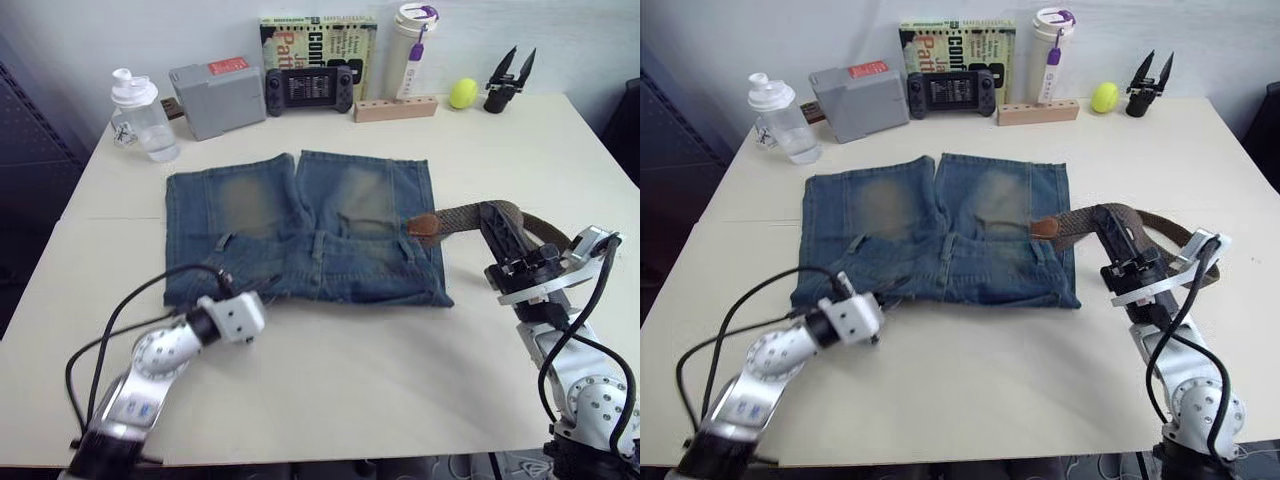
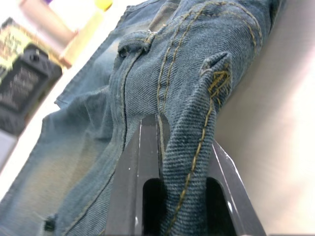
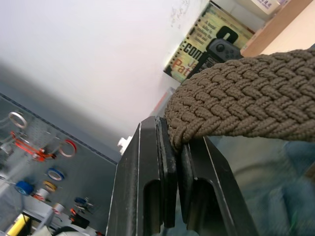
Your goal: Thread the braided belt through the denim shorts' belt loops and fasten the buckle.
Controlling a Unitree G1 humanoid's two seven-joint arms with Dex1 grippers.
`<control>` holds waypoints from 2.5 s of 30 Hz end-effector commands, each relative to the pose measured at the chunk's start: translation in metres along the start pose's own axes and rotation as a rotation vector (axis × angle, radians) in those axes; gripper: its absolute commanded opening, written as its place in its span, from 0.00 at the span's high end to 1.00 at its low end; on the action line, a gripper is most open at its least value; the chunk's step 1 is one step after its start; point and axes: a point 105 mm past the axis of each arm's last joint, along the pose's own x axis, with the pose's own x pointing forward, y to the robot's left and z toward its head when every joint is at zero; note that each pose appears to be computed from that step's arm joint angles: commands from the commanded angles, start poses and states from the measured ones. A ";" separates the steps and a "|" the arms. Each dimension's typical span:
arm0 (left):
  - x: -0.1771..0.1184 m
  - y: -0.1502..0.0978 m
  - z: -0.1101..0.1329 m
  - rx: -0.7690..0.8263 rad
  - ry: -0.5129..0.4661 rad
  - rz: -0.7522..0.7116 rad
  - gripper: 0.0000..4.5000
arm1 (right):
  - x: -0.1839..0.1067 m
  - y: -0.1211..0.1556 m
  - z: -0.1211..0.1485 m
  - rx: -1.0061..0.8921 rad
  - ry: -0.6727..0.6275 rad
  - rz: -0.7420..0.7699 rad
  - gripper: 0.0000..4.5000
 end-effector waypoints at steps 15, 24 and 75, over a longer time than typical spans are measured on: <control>-0.045 0.028 0.047 -0.441 -0.135 -0.341 0.07 | 0.003 -0.020 0.008 -0.167 0.219 -0.106 1.00; -0.008 0.059 0.066 -0.574 -0.312 -0.501 0.07 | 0.006 -0.046 -0.004 -0.211 0.333 -0.234 1.00; 0.152 0.003 0.058 0.257 -0.368 -0.572 0.07 | 0.007 -0.067 -0.104 0.013 0.483 -0.372 1.00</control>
